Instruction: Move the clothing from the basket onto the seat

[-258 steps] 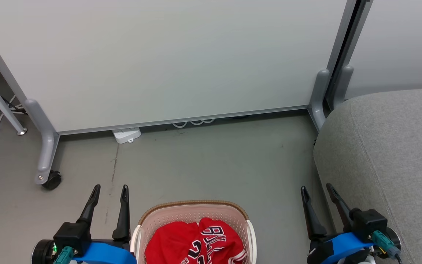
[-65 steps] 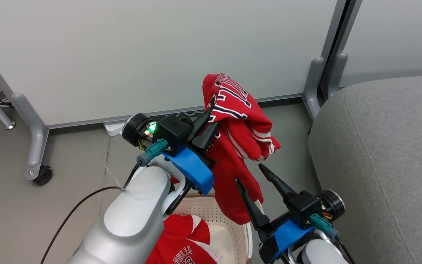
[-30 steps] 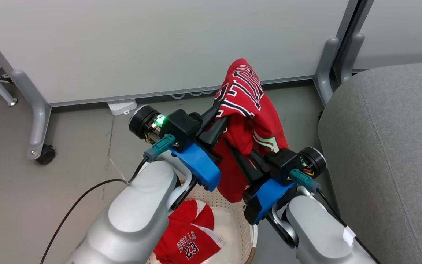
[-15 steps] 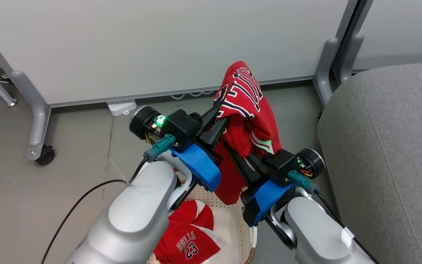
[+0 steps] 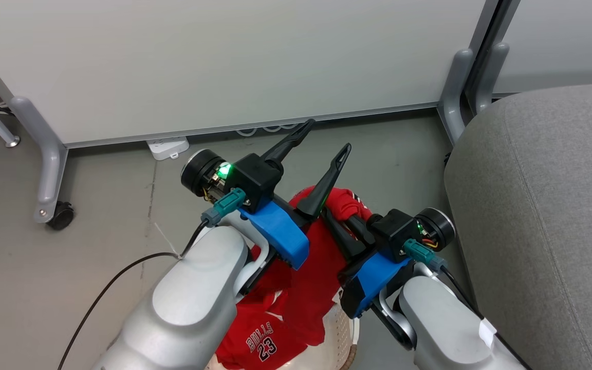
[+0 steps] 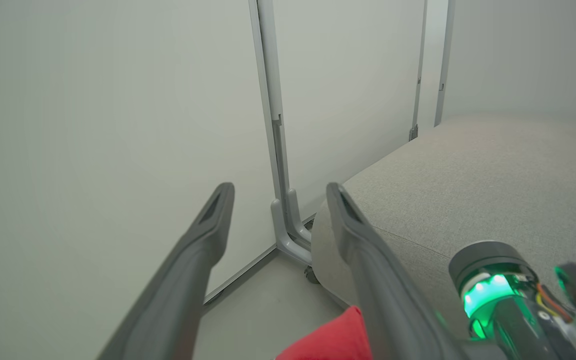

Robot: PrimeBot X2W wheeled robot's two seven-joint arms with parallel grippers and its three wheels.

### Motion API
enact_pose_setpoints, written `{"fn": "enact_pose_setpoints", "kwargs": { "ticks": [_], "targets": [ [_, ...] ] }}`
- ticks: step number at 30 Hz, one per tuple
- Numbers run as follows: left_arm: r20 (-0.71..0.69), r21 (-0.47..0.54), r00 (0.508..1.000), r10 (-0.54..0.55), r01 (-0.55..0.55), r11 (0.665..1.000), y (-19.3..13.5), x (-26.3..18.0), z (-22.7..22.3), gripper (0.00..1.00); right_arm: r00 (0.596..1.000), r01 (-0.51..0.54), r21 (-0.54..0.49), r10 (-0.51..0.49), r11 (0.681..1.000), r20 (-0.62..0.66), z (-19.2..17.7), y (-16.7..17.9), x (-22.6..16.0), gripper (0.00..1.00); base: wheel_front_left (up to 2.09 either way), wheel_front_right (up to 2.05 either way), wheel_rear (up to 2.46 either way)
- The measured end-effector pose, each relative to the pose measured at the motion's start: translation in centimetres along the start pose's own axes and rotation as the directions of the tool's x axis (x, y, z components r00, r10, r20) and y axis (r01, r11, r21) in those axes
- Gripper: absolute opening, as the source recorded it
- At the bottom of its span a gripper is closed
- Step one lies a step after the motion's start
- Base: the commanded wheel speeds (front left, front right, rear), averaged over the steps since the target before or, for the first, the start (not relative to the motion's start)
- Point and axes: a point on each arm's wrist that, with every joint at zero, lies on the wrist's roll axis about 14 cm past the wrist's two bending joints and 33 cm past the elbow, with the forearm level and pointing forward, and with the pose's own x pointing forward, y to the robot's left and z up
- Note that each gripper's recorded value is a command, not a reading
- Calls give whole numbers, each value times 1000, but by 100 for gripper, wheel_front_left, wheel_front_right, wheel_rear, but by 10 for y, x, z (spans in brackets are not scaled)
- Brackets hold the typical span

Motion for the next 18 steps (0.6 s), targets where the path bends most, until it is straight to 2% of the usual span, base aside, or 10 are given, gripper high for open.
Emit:
{"fn": "enact_pose_setpoints", "kwargs": {
  "ticks": [9,18],
  "targets": [
    [-4,-7,1000,-4,4,1000,0,3,-4,100,1000,21,10,-20,1000,-8,-4,-7,-2,0,0,0,0],
    [-18,-25,999,-33,32,999,-8,16,-17,100,992,122,20,-121,992,-17,-10,-41,-12,0,0,0,0]
  ]
}}
